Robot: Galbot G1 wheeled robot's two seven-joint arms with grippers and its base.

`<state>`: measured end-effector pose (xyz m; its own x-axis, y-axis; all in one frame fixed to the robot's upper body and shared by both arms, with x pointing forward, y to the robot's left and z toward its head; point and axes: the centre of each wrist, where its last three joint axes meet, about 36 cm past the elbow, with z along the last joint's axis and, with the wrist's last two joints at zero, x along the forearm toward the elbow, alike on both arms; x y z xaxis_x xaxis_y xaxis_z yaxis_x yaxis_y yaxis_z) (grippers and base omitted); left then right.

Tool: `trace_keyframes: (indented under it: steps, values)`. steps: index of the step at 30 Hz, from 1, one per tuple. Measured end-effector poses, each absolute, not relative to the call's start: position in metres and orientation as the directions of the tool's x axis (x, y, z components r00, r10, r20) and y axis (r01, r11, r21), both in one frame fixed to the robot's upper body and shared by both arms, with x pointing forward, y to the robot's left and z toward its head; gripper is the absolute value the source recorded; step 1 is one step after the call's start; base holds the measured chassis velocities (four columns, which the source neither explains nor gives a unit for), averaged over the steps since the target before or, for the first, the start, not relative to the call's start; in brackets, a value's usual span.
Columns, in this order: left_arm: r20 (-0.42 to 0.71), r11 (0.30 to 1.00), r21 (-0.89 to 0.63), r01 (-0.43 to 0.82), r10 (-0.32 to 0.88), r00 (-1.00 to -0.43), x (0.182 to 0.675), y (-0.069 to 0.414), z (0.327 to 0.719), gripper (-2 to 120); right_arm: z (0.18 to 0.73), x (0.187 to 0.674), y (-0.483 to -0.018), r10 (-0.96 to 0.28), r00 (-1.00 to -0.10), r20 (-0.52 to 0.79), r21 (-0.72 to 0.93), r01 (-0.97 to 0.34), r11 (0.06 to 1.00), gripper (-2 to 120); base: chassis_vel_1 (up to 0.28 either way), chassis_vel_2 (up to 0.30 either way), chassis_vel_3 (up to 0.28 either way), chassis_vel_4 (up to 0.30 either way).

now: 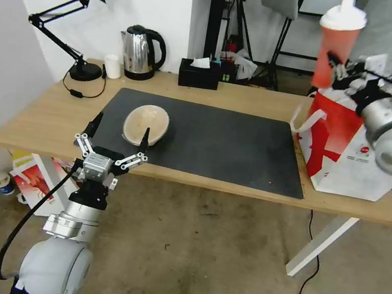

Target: Pick up the trash from the table and place it into the takeout bag.

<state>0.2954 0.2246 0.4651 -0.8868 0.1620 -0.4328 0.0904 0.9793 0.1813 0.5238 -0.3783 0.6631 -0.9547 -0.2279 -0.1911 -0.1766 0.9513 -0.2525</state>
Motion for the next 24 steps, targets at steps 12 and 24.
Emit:
trace_keyframes:
  steps: [12,24]
  values:
    - [-0.430,0.978,0.189,0.090,0.165,-0.888,0.295,0.227,0.464,100,0.682,0.549,-0.417,-0.139,-0.966,-0.218,-0.244,-0.084,0.966,3,0.000,0.000,0.000,0.000]
    - [-0.428,0.977,0.190,0.092,0.167,-0.888,0.295,0.226,0.463,100,0.683,0.559,-0.453,-0.065,-0.972,-0.225,-0.260,-0.004,0.966,3,0.000,0.000,0.000,0.000]
